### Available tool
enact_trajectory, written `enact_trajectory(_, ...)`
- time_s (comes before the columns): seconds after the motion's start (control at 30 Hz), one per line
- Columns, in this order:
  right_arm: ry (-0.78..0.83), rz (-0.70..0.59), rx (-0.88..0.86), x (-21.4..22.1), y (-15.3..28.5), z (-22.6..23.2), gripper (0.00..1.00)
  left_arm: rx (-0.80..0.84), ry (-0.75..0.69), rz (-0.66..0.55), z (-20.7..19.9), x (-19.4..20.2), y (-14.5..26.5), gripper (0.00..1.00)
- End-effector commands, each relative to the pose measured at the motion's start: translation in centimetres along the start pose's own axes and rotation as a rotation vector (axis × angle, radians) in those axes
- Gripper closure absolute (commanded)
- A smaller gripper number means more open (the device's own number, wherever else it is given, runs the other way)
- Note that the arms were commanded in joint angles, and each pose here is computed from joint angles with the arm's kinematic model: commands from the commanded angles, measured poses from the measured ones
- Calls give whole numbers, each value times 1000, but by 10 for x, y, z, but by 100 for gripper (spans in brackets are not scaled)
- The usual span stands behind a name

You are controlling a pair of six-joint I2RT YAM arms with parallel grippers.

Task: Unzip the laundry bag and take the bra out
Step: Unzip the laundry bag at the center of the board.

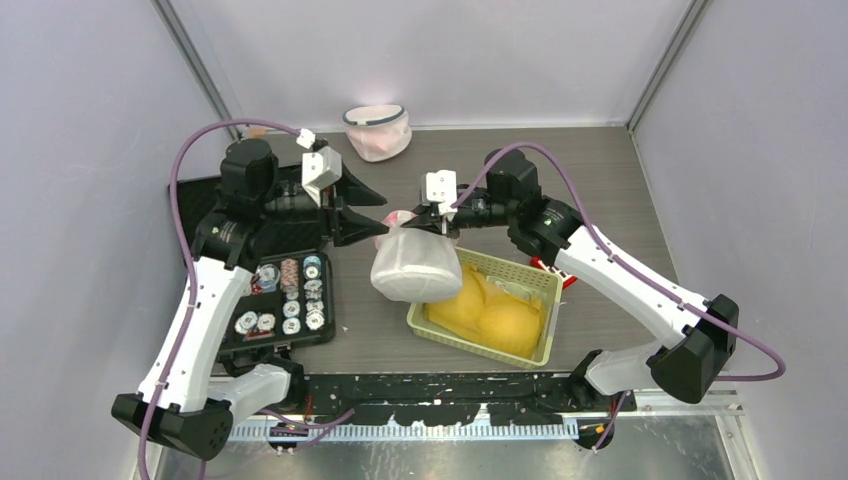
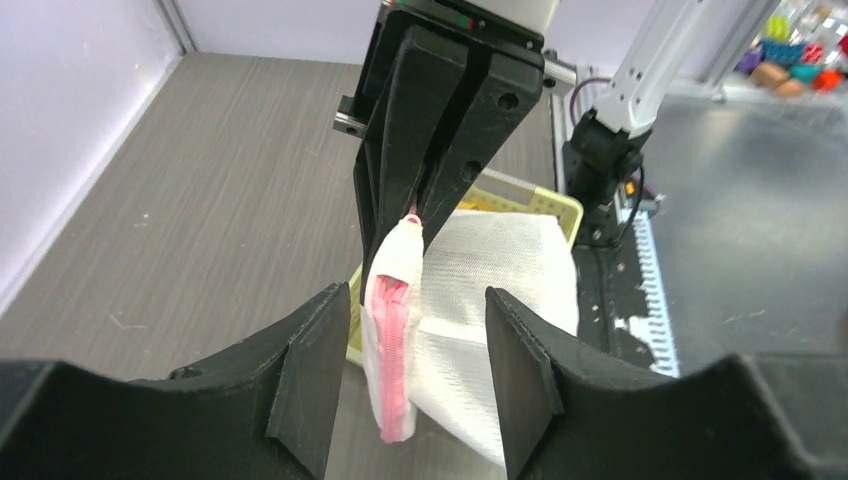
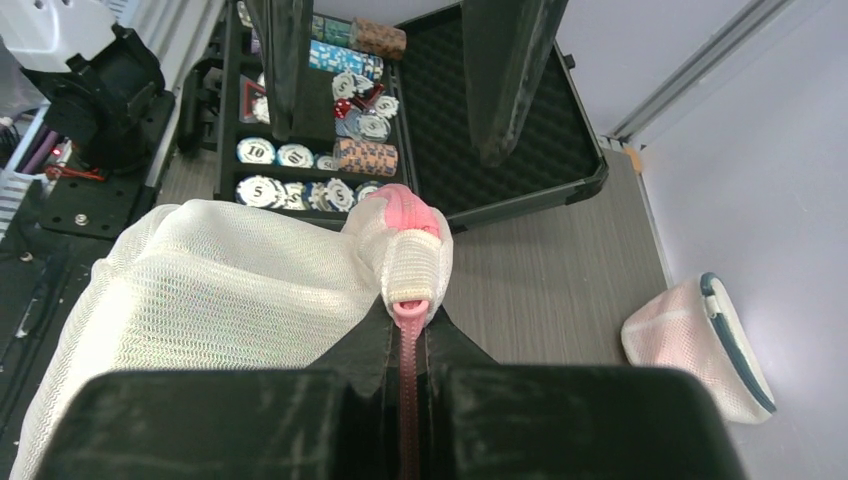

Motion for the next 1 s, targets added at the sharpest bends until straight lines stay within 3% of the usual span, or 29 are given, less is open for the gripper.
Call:
enact_trajectory(0.0, 51, -106, 19, -29, 3, -15, 99, -39, -129, 27, 5, 2, -6, 47)
enact_trajectory(0.33, 52, -110, 18, -31, 4, -15, 100, -40, -128, 125, 4, 16, -25, 48)
enact_trajectory(0.57, 55, -96, 10, -29, 7, -12, 99, -36, -140, 103, 3, 9, -28, 63)
enact_trajectory(0.97, 54, -86, -22, -27, 7, -7, 99, -47, -201, 78, -4, -1, -23, 57)
Point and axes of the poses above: each gripper's point midway between its finger pads, its own y axis back along the fingers, its own z axis along the line the jaws close on, x = y × z, the point moved 9 cm from there along y, back along the fingers, and after that the axes turned 13 degrees about y, right-handed, at the moved point
